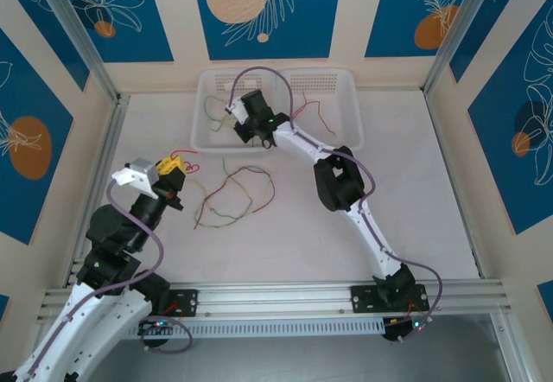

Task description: Untangle the cables

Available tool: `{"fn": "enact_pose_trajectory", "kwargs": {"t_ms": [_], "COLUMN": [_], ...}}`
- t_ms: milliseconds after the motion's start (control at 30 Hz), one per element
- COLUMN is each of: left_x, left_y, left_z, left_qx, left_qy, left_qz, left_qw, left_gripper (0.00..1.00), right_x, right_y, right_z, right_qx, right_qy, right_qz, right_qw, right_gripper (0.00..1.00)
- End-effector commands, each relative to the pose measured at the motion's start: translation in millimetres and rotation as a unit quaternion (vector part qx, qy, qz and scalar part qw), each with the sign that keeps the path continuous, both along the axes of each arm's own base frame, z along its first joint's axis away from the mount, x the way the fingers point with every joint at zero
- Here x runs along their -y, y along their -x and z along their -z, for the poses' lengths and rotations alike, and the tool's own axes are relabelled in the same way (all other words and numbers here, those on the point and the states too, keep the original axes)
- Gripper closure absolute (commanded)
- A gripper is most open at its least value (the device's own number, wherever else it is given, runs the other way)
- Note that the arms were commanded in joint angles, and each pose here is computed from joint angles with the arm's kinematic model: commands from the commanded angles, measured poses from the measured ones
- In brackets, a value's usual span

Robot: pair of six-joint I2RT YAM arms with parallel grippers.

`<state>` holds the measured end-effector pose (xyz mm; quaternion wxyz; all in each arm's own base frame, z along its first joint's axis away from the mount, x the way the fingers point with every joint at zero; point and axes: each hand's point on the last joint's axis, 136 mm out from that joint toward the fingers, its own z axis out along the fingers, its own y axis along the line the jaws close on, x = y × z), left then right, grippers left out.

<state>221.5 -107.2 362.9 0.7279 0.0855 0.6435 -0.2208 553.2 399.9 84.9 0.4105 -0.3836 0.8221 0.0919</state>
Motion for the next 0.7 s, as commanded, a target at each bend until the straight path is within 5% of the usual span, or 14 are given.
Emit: {"fn": "enact_pose_trajectory", "kwargs": {"t_ms": [0,133,433,667], "left_x": [-5,-6,-9,-9], "left_y": [1,0,1,0], "left_z": [-1,-1,0,1], "left_qx": [0.001,0.002,-0.001,-0.003], "left_qy": [0.007,0.007,0.003,0.004], "left_qz": [-0.008,-0.011,-0.02,-0.02], "left_qw": [1.0,1.0,1.0,1.0], "left_gripper": [1.0,1.0,1.0,1.0], "right_x": [9,11,6,4], "right_y": [-2,-4,-2,14], "right_z": [-18,-28,-69,-134], "right_qx": [-0.028,-0.029,-0.004,0.023], "right_qy": [-0.03,-0.033,-0.045,-0.077], "right_qz": [0.021,0.02,0.016,0.005], "right_qw": [0.999,0.999,0.999,0.997], "right_gripper": [1.0,1.0,0.56,0.44]}}
